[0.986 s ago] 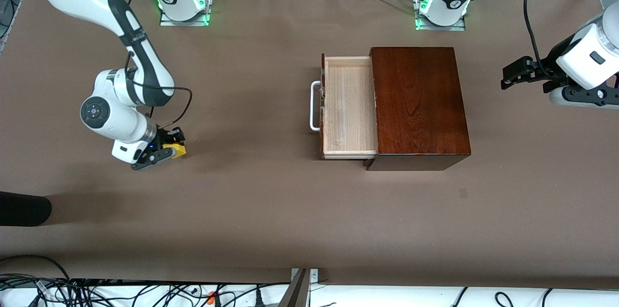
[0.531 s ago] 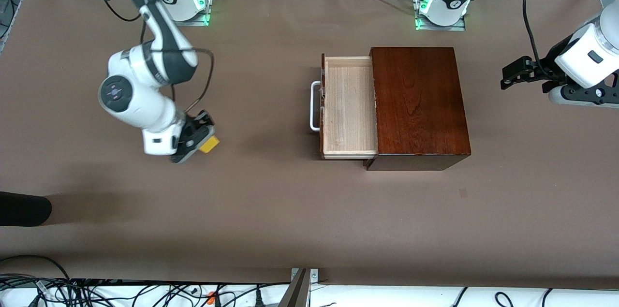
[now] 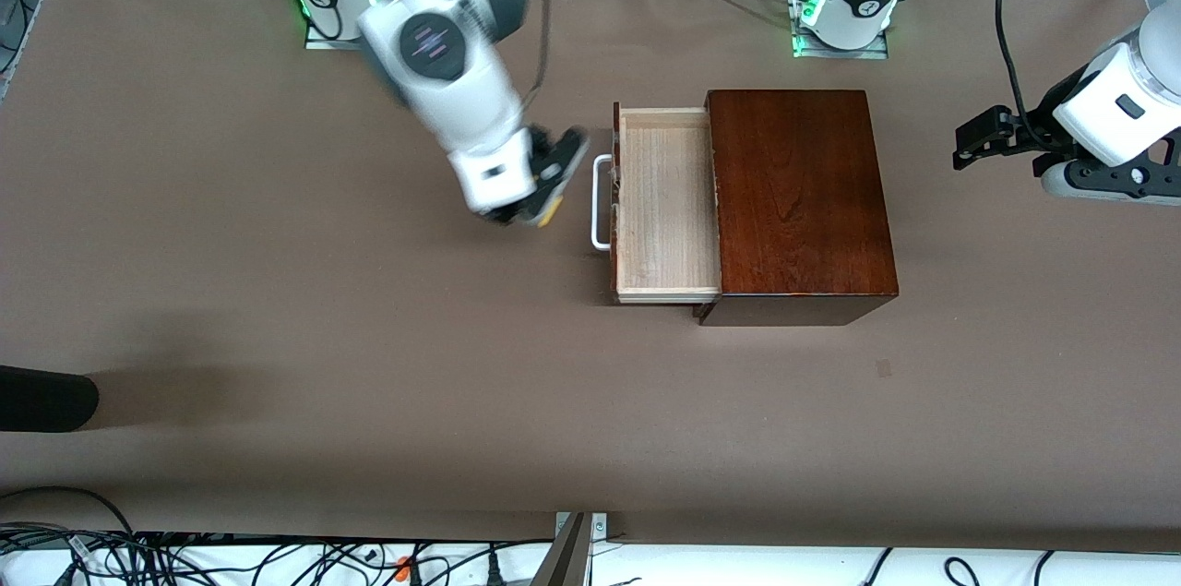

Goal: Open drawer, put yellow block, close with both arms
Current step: 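Carry the yellow cube into the open drawer with the right gripper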

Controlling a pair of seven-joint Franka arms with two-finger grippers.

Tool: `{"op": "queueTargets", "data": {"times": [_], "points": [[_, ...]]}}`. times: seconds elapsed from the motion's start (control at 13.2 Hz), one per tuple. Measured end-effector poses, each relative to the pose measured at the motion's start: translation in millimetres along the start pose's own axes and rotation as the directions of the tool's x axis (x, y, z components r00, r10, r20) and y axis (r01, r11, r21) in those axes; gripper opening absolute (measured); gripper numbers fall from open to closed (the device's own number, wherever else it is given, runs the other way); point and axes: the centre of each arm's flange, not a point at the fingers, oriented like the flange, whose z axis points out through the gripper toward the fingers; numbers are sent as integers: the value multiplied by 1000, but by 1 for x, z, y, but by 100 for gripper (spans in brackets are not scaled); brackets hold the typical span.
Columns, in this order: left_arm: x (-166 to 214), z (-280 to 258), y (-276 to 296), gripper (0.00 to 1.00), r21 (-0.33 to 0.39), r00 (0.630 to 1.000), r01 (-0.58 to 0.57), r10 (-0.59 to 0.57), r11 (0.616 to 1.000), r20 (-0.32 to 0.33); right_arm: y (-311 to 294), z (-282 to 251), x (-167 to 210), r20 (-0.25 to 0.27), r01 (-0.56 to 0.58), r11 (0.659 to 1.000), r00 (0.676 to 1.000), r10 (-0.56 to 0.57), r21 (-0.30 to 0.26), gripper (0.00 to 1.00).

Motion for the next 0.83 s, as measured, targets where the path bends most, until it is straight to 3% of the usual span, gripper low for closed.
{"op": "queueTargets", "data": {"times": [0.23,0.38,0.83], "points": [[0,2,0,100,0,1000,-2,2,1000,4,-53,-7,40,-13,125,990,992,-126,-61,56],[0,3,0,100,0,1000,-2,2,1000,5,-78,-1,58,-19,174,982,984,-176,-70,56],[1,-3,0,100,0,1000,-3,3,1000,-13,-121,51,89,28,288,952,958,-286,-107,56]]}}
